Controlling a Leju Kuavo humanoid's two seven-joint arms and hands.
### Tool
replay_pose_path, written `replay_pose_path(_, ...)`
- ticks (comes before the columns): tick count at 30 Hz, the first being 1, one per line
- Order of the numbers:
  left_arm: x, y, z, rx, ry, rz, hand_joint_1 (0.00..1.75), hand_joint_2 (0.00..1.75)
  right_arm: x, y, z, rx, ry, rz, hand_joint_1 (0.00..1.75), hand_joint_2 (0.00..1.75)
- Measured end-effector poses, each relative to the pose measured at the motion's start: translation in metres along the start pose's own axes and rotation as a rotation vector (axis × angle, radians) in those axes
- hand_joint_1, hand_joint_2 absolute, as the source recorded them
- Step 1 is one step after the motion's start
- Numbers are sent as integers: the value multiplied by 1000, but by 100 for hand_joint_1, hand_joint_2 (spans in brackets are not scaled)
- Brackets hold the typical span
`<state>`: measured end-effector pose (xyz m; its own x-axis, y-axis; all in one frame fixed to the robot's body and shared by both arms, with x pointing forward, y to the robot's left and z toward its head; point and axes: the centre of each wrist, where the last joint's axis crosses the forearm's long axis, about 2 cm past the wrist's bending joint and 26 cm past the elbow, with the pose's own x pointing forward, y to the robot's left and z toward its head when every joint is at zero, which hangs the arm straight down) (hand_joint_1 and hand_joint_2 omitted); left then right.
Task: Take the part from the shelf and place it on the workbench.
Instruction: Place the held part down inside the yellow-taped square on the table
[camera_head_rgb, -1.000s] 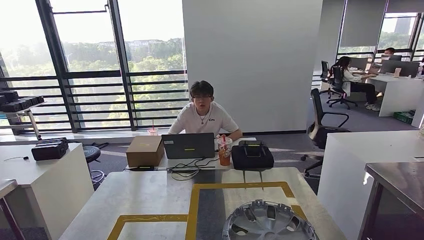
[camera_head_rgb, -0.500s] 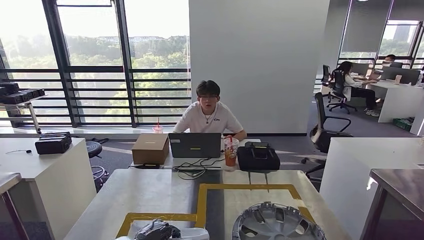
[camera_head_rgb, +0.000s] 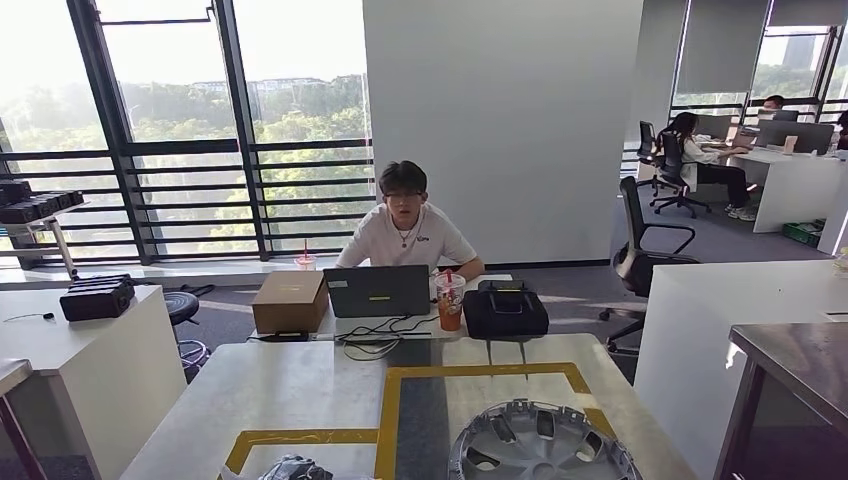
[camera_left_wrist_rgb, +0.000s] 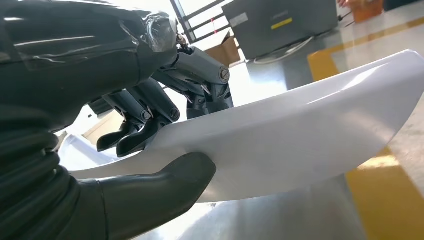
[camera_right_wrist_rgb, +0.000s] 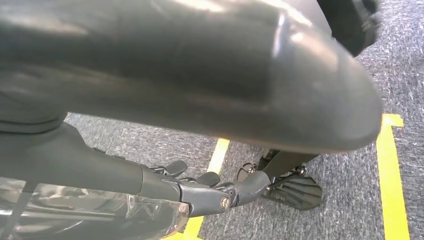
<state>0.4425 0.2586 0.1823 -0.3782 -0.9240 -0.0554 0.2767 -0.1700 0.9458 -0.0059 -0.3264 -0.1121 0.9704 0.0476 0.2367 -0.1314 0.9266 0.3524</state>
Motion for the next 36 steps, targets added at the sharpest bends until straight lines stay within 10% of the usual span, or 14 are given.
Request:
replay_pose_path(14,-17,-13,-2,-43,102,45,175,175,1,-1,0,-9,18,-10,0,0)
replay_pose_path(18,-25,-27,1,-84,185,44,0,175,1,-3,1,-20,22,-12,0,0)
replay_pose_path(20,-32,-33,4,-104,225,55,0,175,3,-3,1,-24,24,-7,0,0)
replay_pose_path(24,-51,-45,14,-82,260,124,0,0,3,-3,1,-23,33,5,0,0)
replay_pose_path(36,-50,-49,50,447,56,734,0,0,1,1,-1,-13,19,16,0,0)
